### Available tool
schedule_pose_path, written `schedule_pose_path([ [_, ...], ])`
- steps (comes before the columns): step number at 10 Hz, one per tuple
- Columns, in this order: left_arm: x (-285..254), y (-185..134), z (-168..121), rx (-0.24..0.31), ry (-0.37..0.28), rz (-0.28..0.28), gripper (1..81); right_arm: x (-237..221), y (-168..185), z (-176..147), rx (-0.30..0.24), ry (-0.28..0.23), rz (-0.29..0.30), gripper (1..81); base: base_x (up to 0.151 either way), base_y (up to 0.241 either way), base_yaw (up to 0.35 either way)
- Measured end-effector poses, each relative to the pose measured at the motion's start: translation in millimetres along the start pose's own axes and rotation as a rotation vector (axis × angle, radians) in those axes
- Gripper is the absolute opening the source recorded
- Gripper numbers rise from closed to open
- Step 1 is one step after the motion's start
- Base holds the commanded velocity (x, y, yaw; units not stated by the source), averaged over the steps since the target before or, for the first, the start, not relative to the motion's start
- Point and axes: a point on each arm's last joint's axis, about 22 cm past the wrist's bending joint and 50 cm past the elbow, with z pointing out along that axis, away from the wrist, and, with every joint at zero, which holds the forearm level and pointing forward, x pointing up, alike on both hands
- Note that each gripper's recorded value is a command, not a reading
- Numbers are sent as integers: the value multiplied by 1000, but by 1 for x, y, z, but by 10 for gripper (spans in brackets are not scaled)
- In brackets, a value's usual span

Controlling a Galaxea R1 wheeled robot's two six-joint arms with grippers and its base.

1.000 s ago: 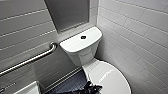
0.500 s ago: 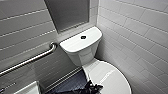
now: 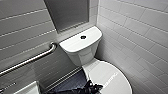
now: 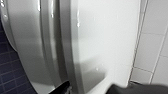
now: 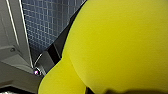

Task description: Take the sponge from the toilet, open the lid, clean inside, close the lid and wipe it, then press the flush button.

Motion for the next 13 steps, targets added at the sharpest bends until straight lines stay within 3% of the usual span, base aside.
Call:
schedule_pose_path([
  [5, -2, 20, -16, -30, -38, -25, 811, 3, 0, 2, -1, 4, -2, 10, 0, 0, 0],
  [9, -22, 56, -37, -114, -89, -47, 811, 2, 2, 1, -5, 4, 2, 10, 0, 0, 0],
  [11, -18, 75, -54, -174, -77, -113, 811, 3, 4, 0, -5, 12, 7, 10, 0, 0, 0],
  [13, -11, 83, -62, -197, -71, -258, 811, 10, 4, 0, 7, 38, 26, 10, 0, 0, 0],
])
